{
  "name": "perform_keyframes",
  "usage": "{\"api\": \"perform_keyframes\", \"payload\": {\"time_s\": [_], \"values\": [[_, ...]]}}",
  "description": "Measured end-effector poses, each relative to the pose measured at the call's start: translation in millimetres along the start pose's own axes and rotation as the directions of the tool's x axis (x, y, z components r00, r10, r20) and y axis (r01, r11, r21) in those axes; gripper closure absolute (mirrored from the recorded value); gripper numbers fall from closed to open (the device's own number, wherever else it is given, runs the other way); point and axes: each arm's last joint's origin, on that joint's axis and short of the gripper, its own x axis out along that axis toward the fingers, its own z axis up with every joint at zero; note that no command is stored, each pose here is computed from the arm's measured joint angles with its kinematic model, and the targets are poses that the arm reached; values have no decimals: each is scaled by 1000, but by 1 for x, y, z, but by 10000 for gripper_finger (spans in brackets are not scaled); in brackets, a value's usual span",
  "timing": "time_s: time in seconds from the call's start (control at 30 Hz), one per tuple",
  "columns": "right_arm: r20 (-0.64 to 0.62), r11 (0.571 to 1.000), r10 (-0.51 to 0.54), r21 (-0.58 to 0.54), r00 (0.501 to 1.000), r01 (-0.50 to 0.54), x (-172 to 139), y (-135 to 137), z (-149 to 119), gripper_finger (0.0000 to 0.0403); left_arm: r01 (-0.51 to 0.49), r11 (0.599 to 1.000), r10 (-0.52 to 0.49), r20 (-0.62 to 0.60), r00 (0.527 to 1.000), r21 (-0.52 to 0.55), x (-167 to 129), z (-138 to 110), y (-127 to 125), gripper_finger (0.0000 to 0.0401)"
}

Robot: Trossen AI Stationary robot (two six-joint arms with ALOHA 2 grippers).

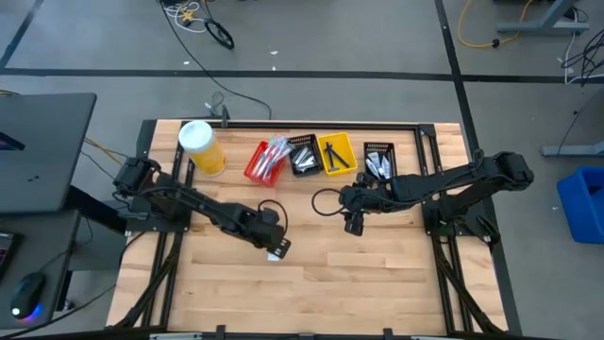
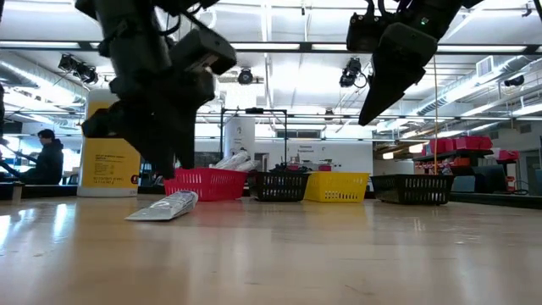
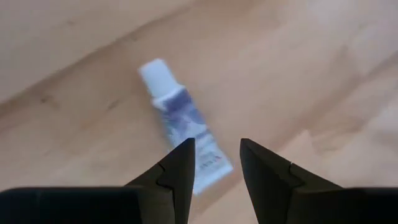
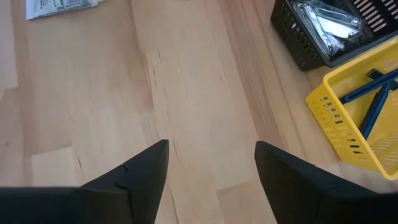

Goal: Pick & Place Travel size toiletries
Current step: Put the purple toothpaste into the right black bin

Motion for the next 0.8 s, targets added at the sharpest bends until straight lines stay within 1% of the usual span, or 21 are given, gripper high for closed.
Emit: {"api": "perform_keyframes", "payload": {"time_s": [0.13, 0.27, 0.43, 0.63, 0.7, 0.8], "values": [[5, 1000, 2, 2, 1000, -2, 0, 0, 1, 168, -29, 1000, 29, 31, 999, 0, 3, -5, 5, 264], [5, 1000, 2, 0, 1000, -2, 0, 0, 1, 178, -53, 997, 51, 43, 998, 50, 4, -4, 9, 263], [5, 1000, 3, -7, 1000, -3, 0, 0, 1, 189, -57, 994, 52, 54, 997, 90, 5, 2, 10, 245], [5, 1000, 5, -7, 1000, -5, 0, 0, 1, 199, -59, 996, 55, 58, 997, 66, 5, 5, 11, 212], [5, 1000, 5, -7, 1000, -5, 0, 0, 1, 200, -61, 997, 58, 71, 996, 41, 5, 5, 11, 205], [5, 1000, 5, -7, 1000, -5, 0, 0, 1, 201, -69, 997, 66, 71, 995, 34, 9, 5, 12, 202]]}}
